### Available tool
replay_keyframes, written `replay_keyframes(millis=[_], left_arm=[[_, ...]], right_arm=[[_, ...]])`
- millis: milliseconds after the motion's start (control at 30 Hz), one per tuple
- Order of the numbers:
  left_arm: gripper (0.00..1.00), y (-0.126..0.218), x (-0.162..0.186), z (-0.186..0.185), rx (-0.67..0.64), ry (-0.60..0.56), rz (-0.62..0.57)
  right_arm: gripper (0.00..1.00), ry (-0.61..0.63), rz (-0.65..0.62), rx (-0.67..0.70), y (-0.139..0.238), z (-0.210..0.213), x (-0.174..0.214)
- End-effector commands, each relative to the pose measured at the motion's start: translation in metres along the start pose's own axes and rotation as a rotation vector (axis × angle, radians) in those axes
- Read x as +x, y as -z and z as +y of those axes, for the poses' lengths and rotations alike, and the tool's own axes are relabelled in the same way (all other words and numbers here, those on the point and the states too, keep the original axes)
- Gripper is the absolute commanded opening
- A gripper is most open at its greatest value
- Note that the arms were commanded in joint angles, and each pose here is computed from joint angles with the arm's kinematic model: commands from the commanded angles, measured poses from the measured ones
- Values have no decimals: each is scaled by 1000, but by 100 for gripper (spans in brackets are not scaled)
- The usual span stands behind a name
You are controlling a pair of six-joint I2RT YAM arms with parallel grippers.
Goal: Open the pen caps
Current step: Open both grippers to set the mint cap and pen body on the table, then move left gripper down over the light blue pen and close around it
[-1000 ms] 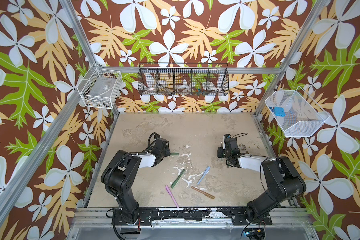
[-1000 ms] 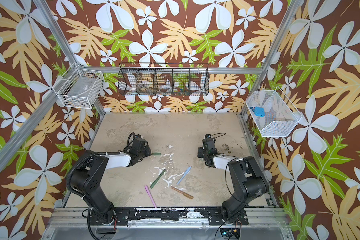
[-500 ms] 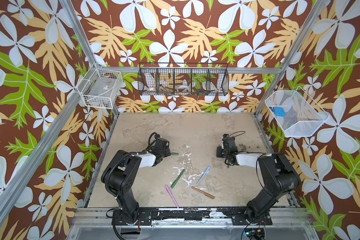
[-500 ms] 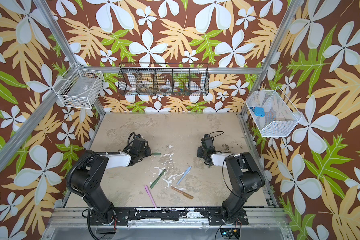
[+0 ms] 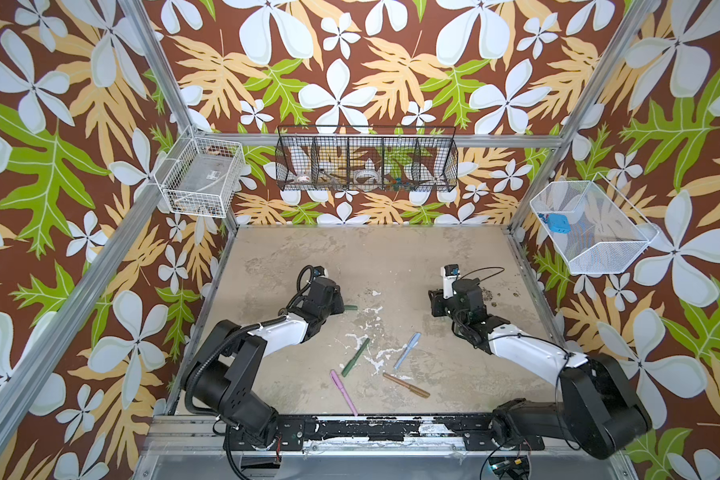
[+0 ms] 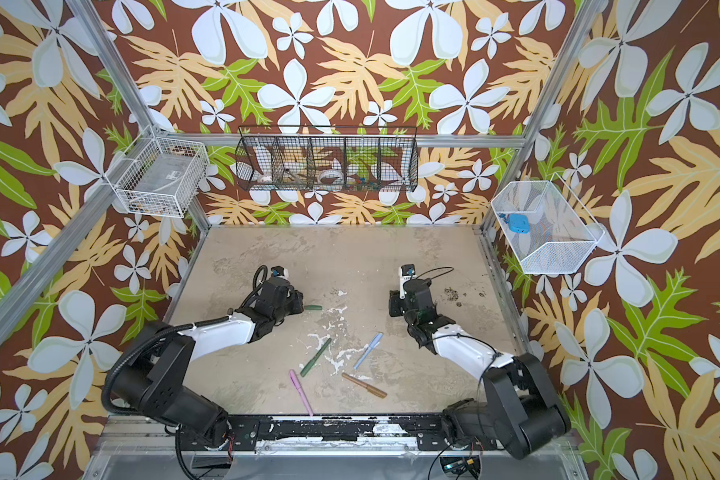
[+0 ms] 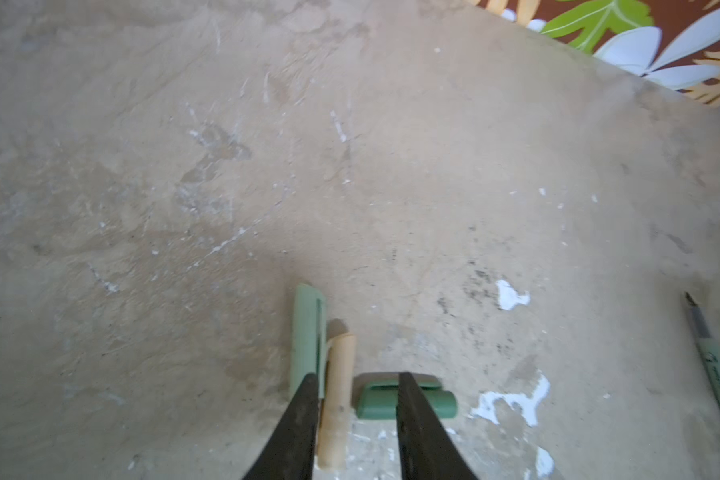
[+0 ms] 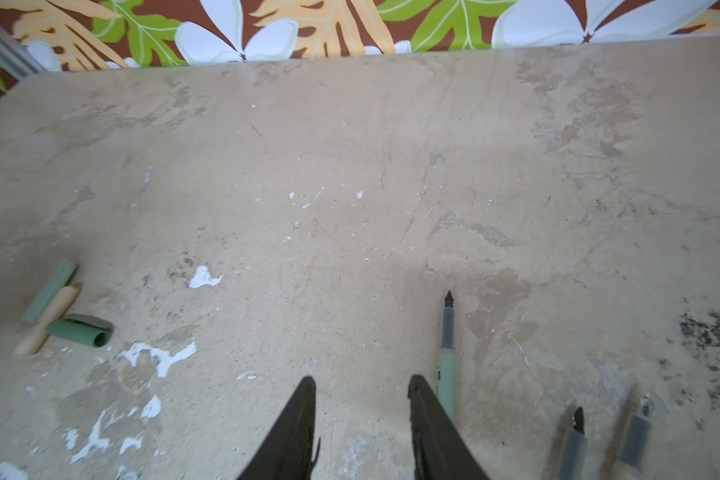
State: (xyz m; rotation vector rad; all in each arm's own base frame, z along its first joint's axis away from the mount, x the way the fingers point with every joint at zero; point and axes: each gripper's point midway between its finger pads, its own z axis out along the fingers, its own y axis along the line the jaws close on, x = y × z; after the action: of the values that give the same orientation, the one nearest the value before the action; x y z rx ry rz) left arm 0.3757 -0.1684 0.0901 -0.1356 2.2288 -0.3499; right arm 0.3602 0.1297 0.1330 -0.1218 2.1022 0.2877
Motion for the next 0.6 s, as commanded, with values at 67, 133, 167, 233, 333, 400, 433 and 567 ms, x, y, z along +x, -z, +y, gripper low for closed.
replay_keyframes(millis=[67, 133, 167, 233, 333, 400, 433, 567], left_arm=[[38, 32, -19, -36, 81, -126, -140], [39, 45, -19, -51, 143, -131, -138], [40, 52, -17, -60, 180, -139, -129], [43, 62, -9, -71, 218, -164, -90], [45, 76, 11, -78, 205, -230, -30], [45, 83, 27, -81, 208, -256, 36], [45, 86, 34, -82, 209, -260, 62], [45, 98, 63, -81, 230, -249, 161]], right_arm=[[38, -22, -120, -150, 31, 24, -22], [38, -58, -142, -188, 43, 31, -30], [38, -79, -136, -210, 47, 35, -33], [38, -128, -102, -245, 54, 42, -40], [37, -142, -24, -287, 63, 52, -35], [36, -153, 40, -285, 67, 52, -25], [36, -157, 65, -292, 69, 53, -19], [35, -175, 151, -362, 75, 62, 9]])
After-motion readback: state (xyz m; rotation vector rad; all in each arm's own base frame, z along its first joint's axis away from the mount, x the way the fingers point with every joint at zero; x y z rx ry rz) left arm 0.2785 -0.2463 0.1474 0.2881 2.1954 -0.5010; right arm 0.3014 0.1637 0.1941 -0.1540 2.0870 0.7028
